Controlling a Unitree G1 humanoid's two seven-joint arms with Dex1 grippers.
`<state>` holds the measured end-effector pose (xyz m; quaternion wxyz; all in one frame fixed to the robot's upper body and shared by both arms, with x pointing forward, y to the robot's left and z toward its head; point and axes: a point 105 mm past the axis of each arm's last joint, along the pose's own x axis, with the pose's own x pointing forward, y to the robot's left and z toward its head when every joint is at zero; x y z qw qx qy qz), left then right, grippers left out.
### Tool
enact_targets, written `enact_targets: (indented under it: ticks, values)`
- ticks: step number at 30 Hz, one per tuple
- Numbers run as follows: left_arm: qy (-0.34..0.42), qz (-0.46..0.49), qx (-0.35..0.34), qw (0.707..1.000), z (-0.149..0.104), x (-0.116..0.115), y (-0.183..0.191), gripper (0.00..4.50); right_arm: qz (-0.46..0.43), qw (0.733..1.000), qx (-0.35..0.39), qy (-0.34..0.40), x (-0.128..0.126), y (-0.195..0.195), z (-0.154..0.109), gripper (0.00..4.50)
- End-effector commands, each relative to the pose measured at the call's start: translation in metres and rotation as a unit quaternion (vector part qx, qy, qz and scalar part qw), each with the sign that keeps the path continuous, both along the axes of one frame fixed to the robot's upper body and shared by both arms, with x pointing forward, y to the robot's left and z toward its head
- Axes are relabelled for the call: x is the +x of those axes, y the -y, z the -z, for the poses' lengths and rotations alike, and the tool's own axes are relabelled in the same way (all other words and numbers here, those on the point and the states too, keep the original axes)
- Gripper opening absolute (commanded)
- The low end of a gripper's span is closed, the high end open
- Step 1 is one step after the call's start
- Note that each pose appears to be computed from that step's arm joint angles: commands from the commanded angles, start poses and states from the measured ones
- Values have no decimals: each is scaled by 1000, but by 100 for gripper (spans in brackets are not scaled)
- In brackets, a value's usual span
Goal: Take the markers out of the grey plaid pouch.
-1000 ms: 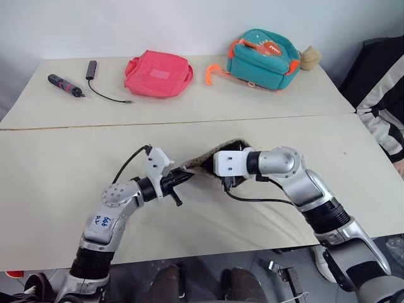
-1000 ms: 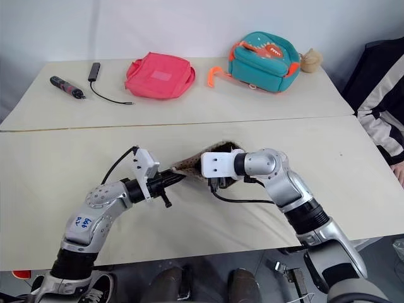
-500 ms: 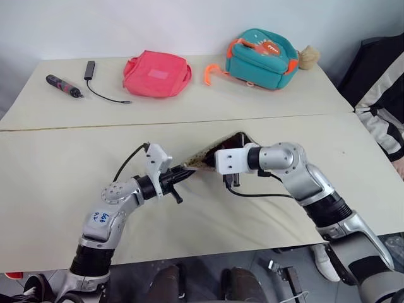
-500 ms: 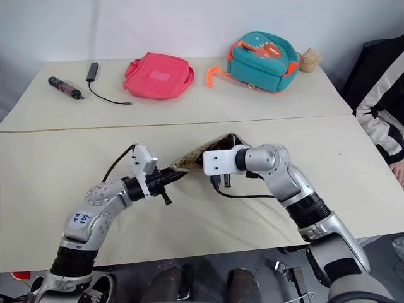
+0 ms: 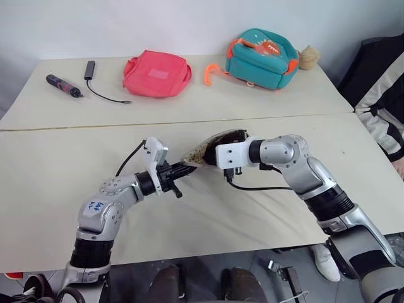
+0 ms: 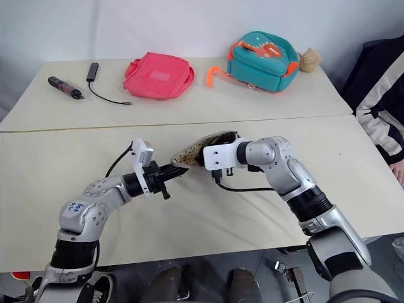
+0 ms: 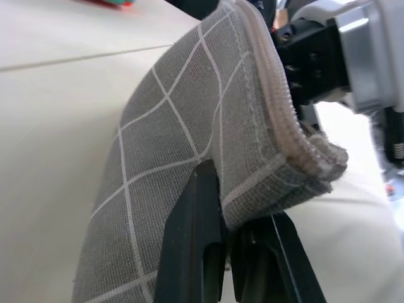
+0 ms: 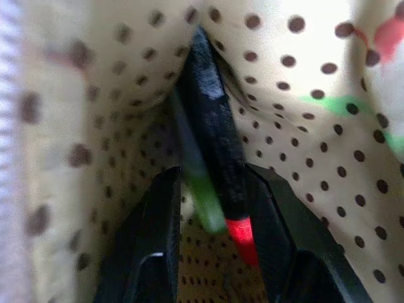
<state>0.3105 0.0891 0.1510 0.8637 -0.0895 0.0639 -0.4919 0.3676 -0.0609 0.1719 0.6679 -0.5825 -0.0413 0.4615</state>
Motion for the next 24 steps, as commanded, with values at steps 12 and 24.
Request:
enact_targets:
  ticks: [12,24]
  values:
    - [34,68,-42,996,-24,-25,18,0,12,1000,-13,1,3,-2,18,159]
    - [62,-21,-16,998,-17,0,-8,0,-3,991,127,-37,-7,-4,-22,57]
